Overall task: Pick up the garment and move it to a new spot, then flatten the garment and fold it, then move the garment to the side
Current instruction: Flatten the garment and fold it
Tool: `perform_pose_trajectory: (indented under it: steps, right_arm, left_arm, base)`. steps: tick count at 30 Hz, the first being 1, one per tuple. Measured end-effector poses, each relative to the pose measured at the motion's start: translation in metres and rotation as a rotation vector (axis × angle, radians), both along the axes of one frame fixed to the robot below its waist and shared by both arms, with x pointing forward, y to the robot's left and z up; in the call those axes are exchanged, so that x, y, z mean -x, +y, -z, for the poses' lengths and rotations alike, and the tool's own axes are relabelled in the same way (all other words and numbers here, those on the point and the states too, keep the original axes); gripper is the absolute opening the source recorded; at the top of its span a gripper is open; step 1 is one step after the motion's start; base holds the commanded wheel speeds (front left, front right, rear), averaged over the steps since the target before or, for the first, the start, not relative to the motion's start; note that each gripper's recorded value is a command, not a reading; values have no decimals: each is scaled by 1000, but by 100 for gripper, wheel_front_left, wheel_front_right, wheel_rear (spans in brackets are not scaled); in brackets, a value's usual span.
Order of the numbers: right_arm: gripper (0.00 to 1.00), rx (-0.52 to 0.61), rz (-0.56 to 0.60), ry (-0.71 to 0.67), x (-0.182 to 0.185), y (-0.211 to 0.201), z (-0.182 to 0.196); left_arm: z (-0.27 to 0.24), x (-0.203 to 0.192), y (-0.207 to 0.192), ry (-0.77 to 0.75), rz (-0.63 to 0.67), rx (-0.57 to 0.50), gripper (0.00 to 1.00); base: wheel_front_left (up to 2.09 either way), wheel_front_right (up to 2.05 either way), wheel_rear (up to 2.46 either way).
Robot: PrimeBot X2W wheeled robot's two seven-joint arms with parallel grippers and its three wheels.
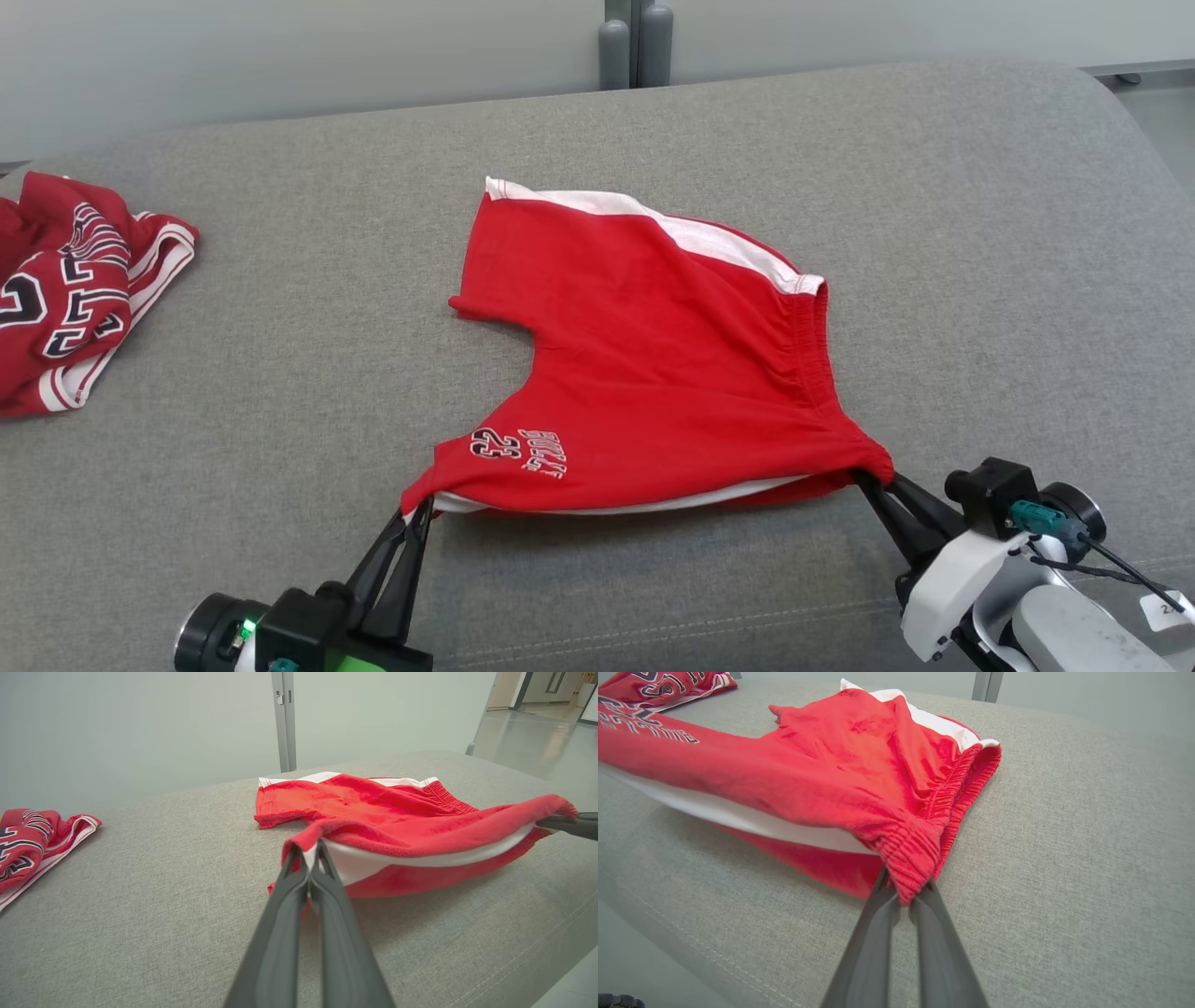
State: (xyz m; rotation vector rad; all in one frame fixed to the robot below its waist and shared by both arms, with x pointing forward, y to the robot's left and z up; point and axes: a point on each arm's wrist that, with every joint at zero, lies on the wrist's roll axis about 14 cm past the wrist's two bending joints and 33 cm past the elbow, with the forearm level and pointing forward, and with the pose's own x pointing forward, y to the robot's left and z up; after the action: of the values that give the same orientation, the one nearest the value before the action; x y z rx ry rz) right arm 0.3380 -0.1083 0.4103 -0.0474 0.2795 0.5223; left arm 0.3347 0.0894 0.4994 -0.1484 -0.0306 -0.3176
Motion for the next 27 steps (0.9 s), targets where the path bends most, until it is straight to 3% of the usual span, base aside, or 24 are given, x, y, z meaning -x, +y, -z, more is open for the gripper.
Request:
perform_pose_trajectory:
  steps: [7, 18, 27]
  right_arm:
    - [0, -71, -10, 63, -23, 20, -4]
    - [0, -189, 32, 104, -97, 26, -28]
    - [0, -232, 134, 155, -142, 1, -16]
  left_arm:
    - [3, -45, -1, -25, 79, -122, 0]
    - [-5, -143, -20, -4, 131, -190, 0]
    - [4, -209, -42, 26, 163, -195, 0]
  base:
    - [0, 0, 0]
    - [0, 0, 0]
    - [0, 0, 0]
